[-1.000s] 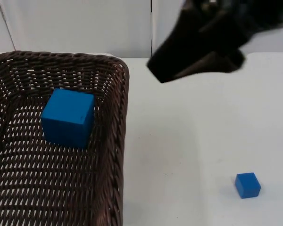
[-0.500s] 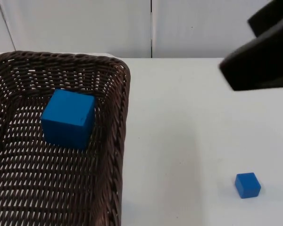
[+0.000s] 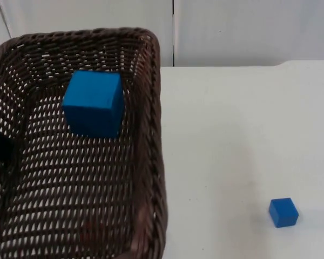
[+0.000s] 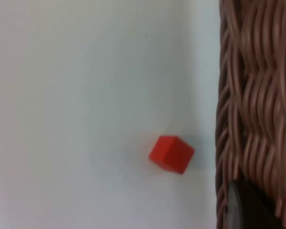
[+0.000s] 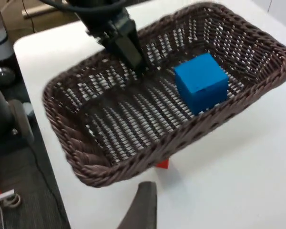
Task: Pick up the basket with the left hand and place the largest block into the basket with the right hand.
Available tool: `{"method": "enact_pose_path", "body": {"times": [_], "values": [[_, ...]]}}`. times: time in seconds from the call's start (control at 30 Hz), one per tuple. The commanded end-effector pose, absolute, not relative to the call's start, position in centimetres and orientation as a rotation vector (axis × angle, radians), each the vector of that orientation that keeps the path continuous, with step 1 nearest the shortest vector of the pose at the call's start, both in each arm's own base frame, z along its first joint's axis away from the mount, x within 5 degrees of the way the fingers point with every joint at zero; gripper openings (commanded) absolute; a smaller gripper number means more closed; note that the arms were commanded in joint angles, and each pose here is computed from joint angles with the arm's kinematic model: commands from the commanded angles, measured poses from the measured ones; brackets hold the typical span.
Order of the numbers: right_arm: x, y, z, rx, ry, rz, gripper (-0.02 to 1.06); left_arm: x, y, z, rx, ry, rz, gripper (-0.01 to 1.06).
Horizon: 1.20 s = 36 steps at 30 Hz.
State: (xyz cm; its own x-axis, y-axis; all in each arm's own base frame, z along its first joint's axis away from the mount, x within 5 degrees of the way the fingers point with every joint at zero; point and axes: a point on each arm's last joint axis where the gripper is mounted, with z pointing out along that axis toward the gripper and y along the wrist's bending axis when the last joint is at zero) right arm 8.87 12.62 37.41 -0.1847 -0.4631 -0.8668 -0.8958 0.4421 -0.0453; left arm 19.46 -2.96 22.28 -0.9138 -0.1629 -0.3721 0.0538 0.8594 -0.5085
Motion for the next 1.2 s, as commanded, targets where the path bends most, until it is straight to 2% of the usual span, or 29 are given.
{"method": "enact_pose_path", "body": {"times": [0.0, 0.23, 0.67, 1.03, 1.17], "values": [[8.2, 11.9, 37.9, -1.143, 1.784, 0.619, 0.78, 20.1, -3.3, 22.4, -0.119, 2.591, -0.807, 0.00], [7.5, 10.5, 38.7, -1.128, 1.718, 0.568, 0.77, 21.9, -3.9, 20.7, -0.143, 2.601, -0.922, 0.00], [7.6, 10.3, 38.6, -1.130, 1.718, 0.522, 0.77, 27.4, -9.8, 19.0, -0.009, 2.633, -0.831, 0.00], [7.7, 10.3, 38.6, -1.133, 1.716, 0.510, 0.77, 33.7, -13.8, 16.6, 0.028, 2.658, -0.869, 0.00], [7.9, 10.1, 38.5, -1.145, 1.707, 0.461, 0.77, 36.3, -14.6, 14.7, -0.011, 2.668, -0.891, 0.00]]}}
